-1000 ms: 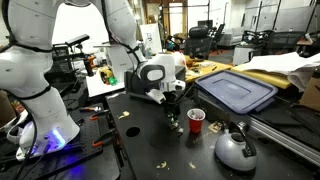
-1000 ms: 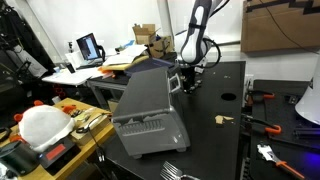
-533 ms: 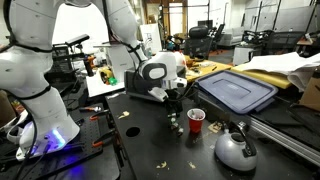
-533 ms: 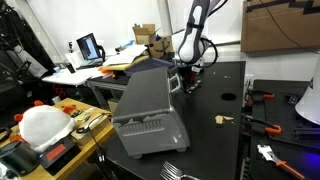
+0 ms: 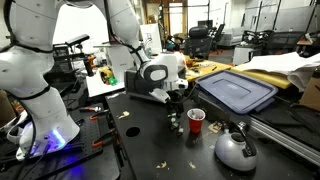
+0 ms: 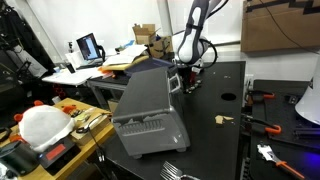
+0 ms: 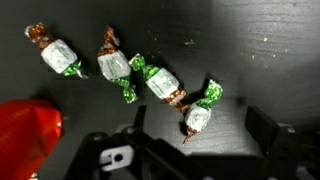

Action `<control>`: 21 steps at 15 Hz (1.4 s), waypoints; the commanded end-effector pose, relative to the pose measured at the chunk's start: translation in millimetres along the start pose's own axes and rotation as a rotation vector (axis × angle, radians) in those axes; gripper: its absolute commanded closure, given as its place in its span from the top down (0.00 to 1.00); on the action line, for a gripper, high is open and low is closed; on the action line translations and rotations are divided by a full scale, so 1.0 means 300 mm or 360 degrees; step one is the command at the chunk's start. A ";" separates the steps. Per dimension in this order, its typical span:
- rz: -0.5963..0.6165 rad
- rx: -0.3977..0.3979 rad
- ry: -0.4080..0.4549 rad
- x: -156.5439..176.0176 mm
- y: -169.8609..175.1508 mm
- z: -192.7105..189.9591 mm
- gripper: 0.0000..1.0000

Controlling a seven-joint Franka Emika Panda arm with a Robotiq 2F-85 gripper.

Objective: Put two pieces of candy in the red cup.

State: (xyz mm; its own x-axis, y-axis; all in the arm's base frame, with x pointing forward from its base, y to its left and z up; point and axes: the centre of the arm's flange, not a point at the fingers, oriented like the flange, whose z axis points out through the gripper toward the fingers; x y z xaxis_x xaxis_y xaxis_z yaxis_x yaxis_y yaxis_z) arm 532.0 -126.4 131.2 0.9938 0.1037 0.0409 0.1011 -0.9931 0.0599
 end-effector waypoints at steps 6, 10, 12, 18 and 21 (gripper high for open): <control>-0.0102 0.0003 -0.0009 0.005 0.089 0.053 1.00; -0.0062 0.0001 -0.0015 -0.002 0.071 0.051 1.00; -0.0063 0.0001 -0.0014 -0.002 0.070 0.051 1.00; -0.0063 0.0001 -0.0015 -0.002 0.070 0.051 1.00; -0.0084 -0.0012 -0.0013 0.000 0.061 0.043 1.00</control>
State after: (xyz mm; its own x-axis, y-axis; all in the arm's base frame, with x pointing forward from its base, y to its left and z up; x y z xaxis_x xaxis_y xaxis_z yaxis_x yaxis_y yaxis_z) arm 534.4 -148.1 117.3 0.9893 0.1429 0.0293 0.1409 -0.9881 0.0610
